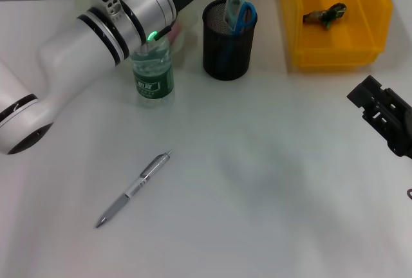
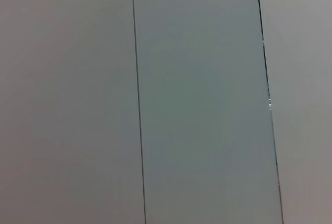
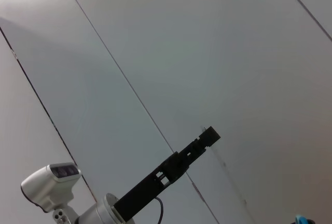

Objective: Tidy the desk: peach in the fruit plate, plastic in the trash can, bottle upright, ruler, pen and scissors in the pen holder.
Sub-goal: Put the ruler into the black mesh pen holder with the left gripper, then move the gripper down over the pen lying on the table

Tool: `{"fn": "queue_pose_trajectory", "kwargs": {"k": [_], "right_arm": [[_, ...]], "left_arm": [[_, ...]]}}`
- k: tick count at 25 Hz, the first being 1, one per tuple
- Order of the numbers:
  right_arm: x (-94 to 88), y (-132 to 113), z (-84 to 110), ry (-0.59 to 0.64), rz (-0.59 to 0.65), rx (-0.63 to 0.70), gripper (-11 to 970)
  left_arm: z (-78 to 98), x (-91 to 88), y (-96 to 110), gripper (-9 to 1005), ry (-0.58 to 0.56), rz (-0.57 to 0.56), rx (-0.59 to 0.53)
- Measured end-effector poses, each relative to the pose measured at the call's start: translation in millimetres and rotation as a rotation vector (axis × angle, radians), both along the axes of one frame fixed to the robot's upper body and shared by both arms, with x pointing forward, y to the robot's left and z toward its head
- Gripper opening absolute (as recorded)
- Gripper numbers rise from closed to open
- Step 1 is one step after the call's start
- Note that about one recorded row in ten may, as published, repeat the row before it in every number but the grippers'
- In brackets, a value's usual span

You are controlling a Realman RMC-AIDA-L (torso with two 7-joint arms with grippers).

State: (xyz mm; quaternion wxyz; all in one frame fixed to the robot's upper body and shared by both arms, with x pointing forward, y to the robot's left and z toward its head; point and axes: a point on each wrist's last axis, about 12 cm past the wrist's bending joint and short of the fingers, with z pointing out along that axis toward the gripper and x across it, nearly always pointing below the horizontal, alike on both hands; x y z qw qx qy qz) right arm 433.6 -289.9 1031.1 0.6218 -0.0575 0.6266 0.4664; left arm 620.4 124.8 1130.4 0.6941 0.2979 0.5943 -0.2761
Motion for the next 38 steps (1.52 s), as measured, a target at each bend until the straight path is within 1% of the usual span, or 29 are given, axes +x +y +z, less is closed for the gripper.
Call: {"fn": "queue_pose_trajectory", "kwargs": {"k": [24,28,29,34,35,36,37,38], "right_arm": [[1.2,0,0.4,-0.002,0.002,0.000,561],[0.8,0,0.2,-0.001,0.001,-0.001,561],[0.8,0,0.1,0.000,0.001,-0.001,561],[0.9,0,0.2,-0.001,-0.001,-0.004,560],[0.6,-1,0.2,-0.001,-0.002,-0.006,560],[0.6,-1,0.2,-0.001,-0.002,-0.006,560],[0.4,-2,0.3,-0.002,-0.003,-0.006,560],[0.1,-2,0.5,-0.003,-0.004,-0.006,560]], "left_arm": [[3.0,6.0,-6,476,0.003,0.008,0.033],[3.7,4.2,-5,557,-0.002,0.004,0.021],[3.8,3.7,-5,556,-0.004,0.003,0.018],[6.1,-5.0,-2,553,-0.028,-0.016,-0.022],[7.7,-12.1,-1,553,-0.041,-0.032,-0.039],[7.7,-12.1,-1,552,-0.041,-0.032,-0.039],[9.9,-31.0,4,551,-0.063,-0.076,-0.045],[10.3,-34.7,6,551,-0.063,-0.084,-0.047]]}}
